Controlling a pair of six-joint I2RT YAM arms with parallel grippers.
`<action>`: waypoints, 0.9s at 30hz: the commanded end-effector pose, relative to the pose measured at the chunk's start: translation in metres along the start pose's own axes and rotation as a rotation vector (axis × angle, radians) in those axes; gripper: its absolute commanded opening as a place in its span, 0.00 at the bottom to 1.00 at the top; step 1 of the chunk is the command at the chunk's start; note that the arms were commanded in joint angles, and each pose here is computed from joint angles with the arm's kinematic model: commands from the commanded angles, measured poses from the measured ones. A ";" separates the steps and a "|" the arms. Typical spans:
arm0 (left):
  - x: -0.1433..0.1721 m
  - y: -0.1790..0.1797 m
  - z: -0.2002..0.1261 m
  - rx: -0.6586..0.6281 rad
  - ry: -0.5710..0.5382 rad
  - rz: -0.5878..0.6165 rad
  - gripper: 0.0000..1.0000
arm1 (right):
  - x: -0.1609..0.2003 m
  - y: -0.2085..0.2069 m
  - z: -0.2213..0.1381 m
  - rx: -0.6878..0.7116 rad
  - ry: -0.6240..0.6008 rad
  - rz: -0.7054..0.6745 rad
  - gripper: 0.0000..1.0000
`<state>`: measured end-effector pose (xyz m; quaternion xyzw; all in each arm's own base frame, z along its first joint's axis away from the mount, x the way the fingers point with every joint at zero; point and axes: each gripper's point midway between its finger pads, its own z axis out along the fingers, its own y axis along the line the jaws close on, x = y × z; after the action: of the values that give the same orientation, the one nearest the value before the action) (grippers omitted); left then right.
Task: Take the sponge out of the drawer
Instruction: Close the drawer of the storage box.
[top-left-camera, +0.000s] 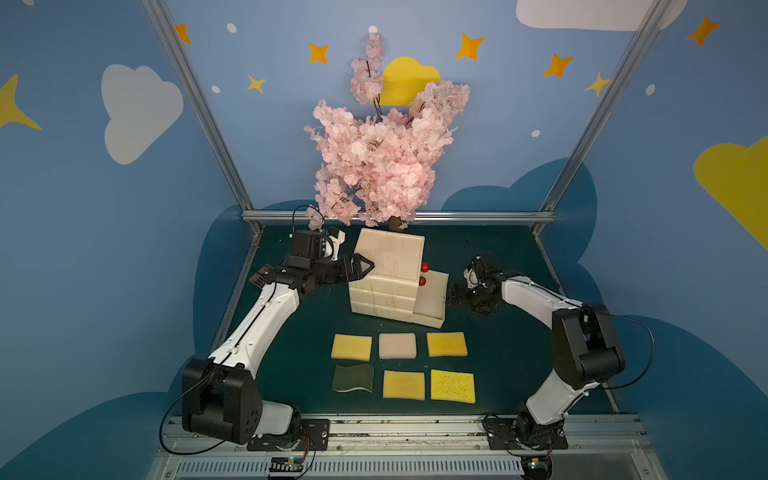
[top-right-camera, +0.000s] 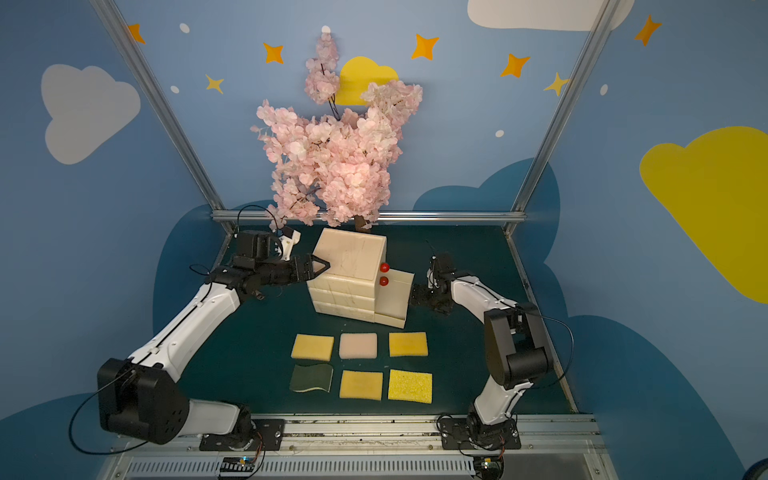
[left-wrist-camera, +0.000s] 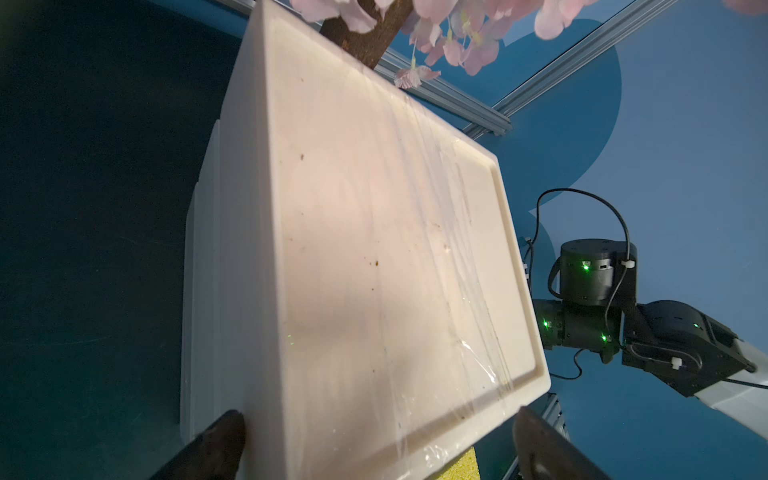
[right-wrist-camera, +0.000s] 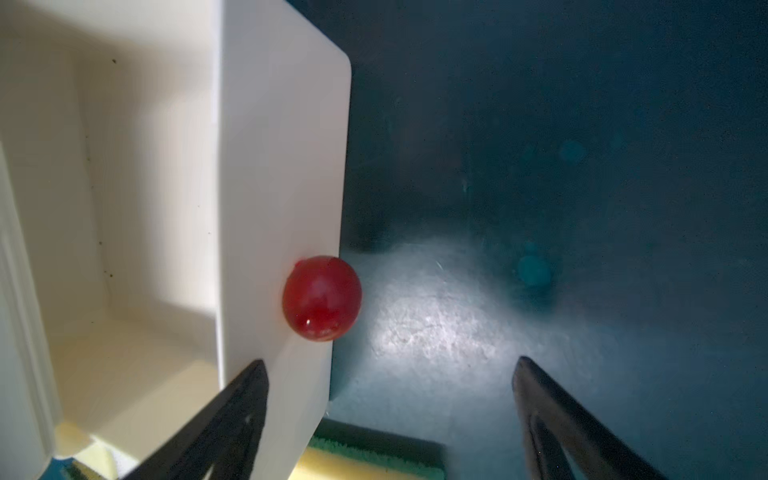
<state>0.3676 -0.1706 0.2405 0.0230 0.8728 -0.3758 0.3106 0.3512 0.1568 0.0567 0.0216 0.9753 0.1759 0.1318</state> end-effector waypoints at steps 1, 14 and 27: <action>0.003 -0.018 -0.003 0.079 0.011 0.016 1.00 | -0.009 0.018 0.006 -0.057 -0.005 -0.027 0.91; 0.009 -0.030 0.000 0.119 0.028 0.027 1.00 | -0.016 0.055 0.020 -0.150 0.026 -0.065 0.91; 0.018 -0.036 0.009 0.141 0.063 0.026 1.00 | -0.003 0.074 0.025 -0.186 0.070 -0.083 0.91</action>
<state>0.3585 -0.1901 0.2447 0.0430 0.8642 -0.4030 0.2981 0.3625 0.2277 0.0534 -0.0362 0.9619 0.2481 0.1088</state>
